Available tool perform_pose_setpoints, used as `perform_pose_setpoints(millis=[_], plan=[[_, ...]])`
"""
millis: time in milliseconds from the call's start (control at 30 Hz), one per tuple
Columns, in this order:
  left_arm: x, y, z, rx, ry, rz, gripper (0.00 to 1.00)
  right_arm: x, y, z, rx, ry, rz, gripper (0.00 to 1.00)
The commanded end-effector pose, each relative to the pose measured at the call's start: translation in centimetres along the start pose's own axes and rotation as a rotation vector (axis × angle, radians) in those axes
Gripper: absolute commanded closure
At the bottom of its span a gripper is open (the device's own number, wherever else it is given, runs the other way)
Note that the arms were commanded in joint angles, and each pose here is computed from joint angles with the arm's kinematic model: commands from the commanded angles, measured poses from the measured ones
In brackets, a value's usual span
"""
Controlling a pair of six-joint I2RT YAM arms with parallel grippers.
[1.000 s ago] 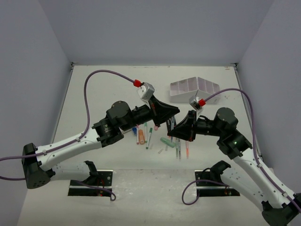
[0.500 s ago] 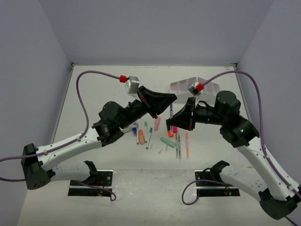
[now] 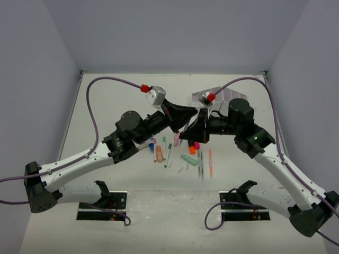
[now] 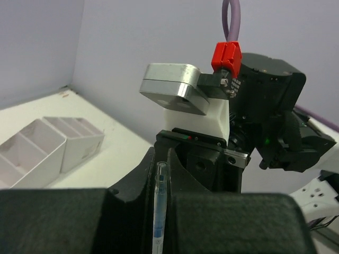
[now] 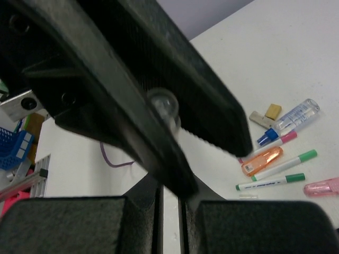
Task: Sort the stationery into containers
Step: Close the pen cap on the pen, then place the pen in the storage box.
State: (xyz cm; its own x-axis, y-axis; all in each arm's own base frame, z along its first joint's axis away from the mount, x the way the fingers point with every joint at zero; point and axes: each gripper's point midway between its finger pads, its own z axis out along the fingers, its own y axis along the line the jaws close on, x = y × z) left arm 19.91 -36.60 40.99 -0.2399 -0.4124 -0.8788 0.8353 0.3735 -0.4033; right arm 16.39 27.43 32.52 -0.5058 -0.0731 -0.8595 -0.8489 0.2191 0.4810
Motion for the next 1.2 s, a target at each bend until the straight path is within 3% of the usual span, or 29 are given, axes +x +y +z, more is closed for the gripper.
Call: perform_pose_setpoints(millis=[0, 133, 233, 300, 400, 467, 600, 700, 800, 1067, 1167], plan=[[5.1, -3.2, -0.7, 0.127, 0.254, 0.026, 1.00, -4.0, -3.2, 1.5, 0.086, -0.191, -0.097, 1.00], [3.0, -1.3, -0.3, -0.008, 0.190, 0.049, 0.99, -3.4, -5.8, 1.1, 0.213, -0.191, -0.078, 1.00], [0.9, 0.7, -0.8, -0.138, 0.129, 0.069, 0.52, -3.0, -8.2, 0.6, 0.317, -0.207, -0.050, 1.00], [-1.5, 2.4, -1.5, -0.265, 0.063, 0.079, 0.04, -2.8, -9.5, 0.5, 0.369, -0.210, -0.038, 1.00], [-4.7, 5.8, -3.4, -0.531, 0.002, 0.086, 0.00, -2.7, -12.8, -0.4, 0.518, -0.231, -0.025, 1.00], [-8.0, 8.7, -5.9, -0.803, -0.040, 0.114, 0.00, -3.7, -17.4, -3.3, 0.730, -0.286, -0.010, 1.00], [-10.9, 10.2, -8.9, -0.995, -0.056, 0.176, 0.00, -7.5, -23.6, -10.8, 1.123, -0.491, -0.037, 1.00], [-8.7, 10.9, -10.3, -0.982, 0.003, 0.202, 0.00, -9.3, -26.8, -13.5, 1.311, -0.543, -0.111, 1.00], [-5.0, 12.0, -11.6, -0.968, 0.079, 0.199, 0.00, -9.3, -30.5, -14.1, 1.412, -0.496, -0.114, 1.00], [4.4, 16.5, -13.1, -1.010, 0.349, 0.208, 0.00, -8.9, -36.4, -13.5, 1.472, -0.417, -0.112, 1.00], [5.7, 18.6, -13.6, -1.025, 0.378, 0.165, 0.00, -7.8, -37.4, -13.1, 1.474, -0.388, -0.091, 0.95]])
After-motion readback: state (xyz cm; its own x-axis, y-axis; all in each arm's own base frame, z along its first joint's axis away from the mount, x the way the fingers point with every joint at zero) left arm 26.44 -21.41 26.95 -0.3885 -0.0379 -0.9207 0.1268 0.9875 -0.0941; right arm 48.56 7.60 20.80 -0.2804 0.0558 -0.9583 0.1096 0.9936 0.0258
